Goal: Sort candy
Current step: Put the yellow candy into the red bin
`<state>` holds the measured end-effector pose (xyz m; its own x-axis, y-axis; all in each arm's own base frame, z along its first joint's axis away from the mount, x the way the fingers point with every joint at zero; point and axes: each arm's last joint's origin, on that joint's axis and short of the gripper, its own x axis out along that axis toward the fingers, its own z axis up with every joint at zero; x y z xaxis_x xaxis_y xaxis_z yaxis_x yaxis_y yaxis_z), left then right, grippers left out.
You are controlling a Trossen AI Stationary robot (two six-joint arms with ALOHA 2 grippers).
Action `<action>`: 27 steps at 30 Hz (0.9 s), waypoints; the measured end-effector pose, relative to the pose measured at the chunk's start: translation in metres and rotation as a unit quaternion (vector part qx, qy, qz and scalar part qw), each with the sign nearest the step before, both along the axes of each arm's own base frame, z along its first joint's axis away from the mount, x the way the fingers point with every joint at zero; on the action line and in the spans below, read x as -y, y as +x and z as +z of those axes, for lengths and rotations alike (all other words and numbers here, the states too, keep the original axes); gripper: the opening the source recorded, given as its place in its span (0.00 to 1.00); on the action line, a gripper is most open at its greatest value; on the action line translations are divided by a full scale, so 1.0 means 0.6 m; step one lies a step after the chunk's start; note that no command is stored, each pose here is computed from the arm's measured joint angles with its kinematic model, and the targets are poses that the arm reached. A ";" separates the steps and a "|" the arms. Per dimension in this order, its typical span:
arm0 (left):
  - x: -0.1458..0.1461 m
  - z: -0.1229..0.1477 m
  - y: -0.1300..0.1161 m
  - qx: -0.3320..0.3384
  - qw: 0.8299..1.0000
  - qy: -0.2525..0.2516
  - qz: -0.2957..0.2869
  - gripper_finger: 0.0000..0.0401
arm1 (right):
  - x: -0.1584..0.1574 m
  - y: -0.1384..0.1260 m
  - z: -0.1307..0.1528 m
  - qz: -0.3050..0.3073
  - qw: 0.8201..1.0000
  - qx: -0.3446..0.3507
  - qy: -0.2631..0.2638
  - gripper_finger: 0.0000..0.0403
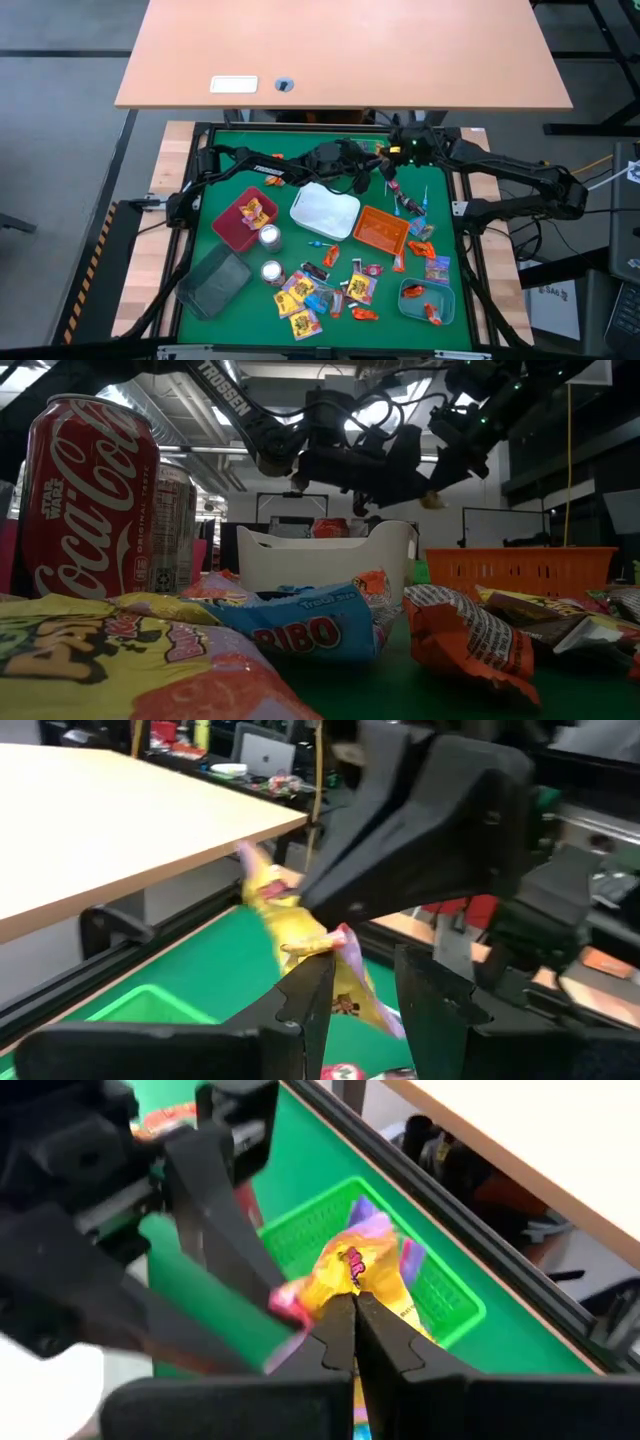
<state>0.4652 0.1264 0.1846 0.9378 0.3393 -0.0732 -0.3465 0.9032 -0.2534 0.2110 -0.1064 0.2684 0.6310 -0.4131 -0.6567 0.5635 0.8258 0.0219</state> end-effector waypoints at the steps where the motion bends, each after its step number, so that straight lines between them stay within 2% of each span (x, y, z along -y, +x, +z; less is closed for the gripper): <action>1: -0.001 -0.001 0.000 -0.002 1.000 -0.001 0.002 0.26 | -0.001 -0.001 -0.001 -0.001 1.000 -0.006 0.000 0.00; 5: -0.003 -0.006 -0.002 -0.020 0.999 -0.003 0.028 0.26 | -0.003 -0.004 -0.005 -0.009 1.000 -0.024 0.001 0.00; 10: -0.006 -0.008 -0.003 -0.024 0.999 -0.002 0.046 0.26 | -0.001 -0.003 -0.003 -0.020 1.000 -0.015 0.000 0.00; 14: -0.006 -0.008 -0.003 -0.026 0.999 -0.004 0.048 0.26 | -0.001 -0.003 -0.003 -0.021 1.000 -0.014 0.000 0.00; 20: -0.006 -0.015 -0.004 -0.035 0.998 -0.039 0.045 0.26 | 0.001 -0.003 -0.001 -0.040 0.999 -0.008 -0.005 0.00; 27: -0.006 -0.013 -0.003 -0.026 0.998 -0.038 0.043 0.26 | 0.002 0.005 0.007 -0.020 0.999 0.030 -0.003 0.00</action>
<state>0.4631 0.1298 0.1771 0.8993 0.4107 -0.1502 -0.4373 0.8477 -0.3003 0.2140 -0.1073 0.2726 0.6524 -0.4425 -0.6154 0.5935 0.8031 0.0518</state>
